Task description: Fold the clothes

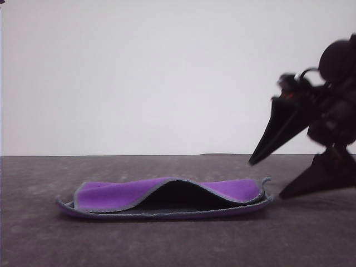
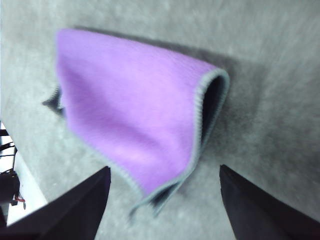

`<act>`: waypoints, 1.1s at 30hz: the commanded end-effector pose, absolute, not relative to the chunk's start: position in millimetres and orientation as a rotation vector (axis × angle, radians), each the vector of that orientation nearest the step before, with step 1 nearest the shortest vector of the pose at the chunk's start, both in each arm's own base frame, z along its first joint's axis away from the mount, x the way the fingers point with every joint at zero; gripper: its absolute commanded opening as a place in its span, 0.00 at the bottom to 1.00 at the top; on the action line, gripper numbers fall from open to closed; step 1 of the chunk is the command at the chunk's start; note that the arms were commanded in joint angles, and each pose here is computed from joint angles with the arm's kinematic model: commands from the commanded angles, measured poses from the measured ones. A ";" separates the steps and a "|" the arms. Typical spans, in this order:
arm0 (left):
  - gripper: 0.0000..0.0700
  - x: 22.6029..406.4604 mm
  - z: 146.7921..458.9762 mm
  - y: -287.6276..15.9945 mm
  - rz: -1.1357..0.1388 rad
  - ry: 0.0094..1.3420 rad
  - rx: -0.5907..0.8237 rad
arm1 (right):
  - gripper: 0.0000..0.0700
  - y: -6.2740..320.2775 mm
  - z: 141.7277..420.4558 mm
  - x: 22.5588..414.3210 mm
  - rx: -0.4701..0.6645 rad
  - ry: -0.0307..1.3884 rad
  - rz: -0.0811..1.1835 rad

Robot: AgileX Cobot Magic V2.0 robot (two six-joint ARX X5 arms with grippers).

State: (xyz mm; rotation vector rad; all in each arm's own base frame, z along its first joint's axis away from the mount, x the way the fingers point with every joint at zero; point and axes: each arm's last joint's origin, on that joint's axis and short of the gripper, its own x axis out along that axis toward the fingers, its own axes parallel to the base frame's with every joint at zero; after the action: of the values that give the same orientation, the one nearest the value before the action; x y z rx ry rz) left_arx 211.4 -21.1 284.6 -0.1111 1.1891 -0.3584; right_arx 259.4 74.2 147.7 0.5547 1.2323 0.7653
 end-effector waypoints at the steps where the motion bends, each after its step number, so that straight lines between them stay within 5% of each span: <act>1: 0.16 213.3 286.3 -21.9 -0.361 1.182 -0.120 | 0.61 77.2 142.1 263.0 0.581 1.260 0.755; 12: 0.16 213.5 286.3 -21.9 -0.362 1.180 -0.119 | 0.56 90.6 128.2 268.0 0.609 1.285 0.783; 21: 0.16 213.5 286.3 -21.9 -0.362 1.180 -0.119 | 0.03 94.3 129.8 270.1 0.607 1.259 0.796; 33: 0.16 214.8 286.9 -22.0 -0.362 1.165 -0.120 | 0.01 111.0 141.5 276.3 0.678 1.174 0.979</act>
State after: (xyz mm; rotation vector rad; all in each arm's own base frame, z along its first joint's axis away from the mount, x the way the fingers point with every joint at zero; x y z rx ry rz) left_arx 212.5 -21.2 285.2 -0.1118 1.1762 -0.3579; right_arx 273.5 106.9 143.1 0.6485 1.1561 0.9756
